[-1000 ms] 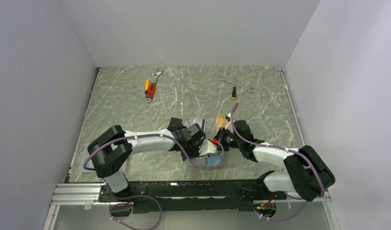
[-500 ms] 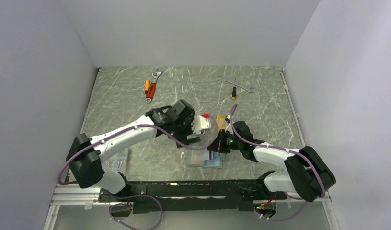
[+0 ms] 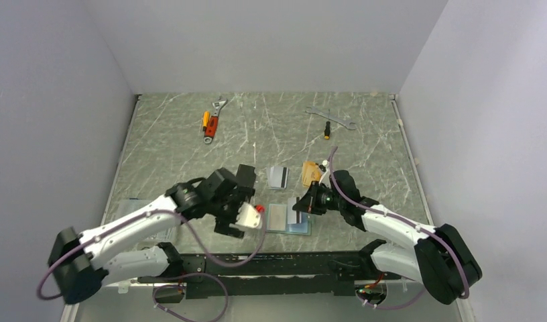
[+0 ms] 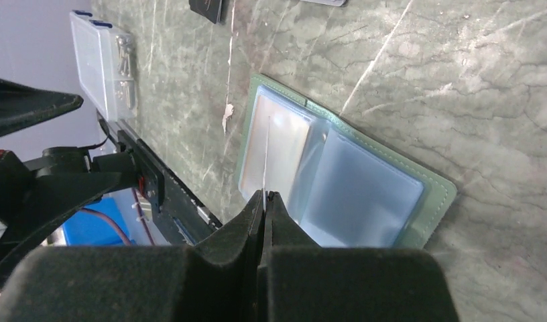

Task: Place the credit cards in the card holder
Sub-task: Turn over the card slot in the card holder, then insert the credit card into the card holder.

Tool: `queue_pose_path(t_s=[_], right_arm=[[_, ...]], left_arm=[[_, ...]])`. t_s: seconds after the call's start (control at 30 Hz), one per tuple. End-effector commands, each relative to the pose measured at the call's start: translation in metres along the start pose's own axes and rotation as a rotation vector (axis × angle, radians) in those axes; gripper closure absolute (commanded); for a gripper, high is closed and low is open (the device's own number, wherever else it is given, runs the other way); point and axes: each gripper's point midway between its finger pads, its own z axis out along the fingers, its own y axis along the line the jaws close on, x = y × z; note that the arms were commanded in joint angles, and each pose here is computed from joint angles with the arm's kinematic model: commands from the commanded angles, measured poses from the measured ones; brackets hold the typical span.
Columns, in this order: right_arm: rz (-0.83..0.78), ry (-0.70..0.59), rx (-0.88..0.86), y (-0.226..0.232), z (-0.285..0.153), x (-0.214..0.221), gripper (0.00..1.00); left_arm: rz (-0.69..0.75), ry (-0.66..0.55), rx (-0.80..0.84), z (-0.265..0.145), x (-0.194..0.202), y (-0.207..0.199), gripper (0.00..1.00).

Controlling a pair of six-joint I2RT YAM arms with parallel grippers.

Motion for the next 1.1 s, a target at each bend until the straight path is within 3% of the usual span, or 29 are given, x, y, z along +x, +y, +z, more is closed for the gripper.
queue_pose_path(t_s=[0.0, 0.1, 0.2, 0.33, 0.6, 1.07], right_arm=[[-0.017, -0.035, 0.022, -0.002, -0.009, -0.003, 1.00], [-0.011, -0.028, 0.031, -0.009, -0.010, 0.004, 1.00], [-0.002, -0.020, 0.034, -0.015, -0.008, 0.008, 1.00], [0.032, -0.028, 0.011, -0.021, -0.009, 0.002, 1.00], [0.021, 0.013, 0.017, -0.033, -0.010, -0.001, 1.00], [-0.005, 0.020, -0.007, -0.037, -0.006, -0.028, 1.00]], left_arm=[[0.359, -0.209, -0.192, 0.002, -0.042, 0.031, 0.01], [0.361, -0.216, -0.169, 0.025, -0.054, 0.038, 0.01], [0.386, -0.218, -0.129, 0.049, -0.062, 0.041, 0.10], [0.492, -0.242, -0.124, 0.071, -0.066, 0.038, 0.17], [0.688, -0.274, -0.065, 0.095, -0.056, 0.018, 0.21], [0.706, -0.261, 0.108, 0.119, -0.060, -0.026, 0.44]])
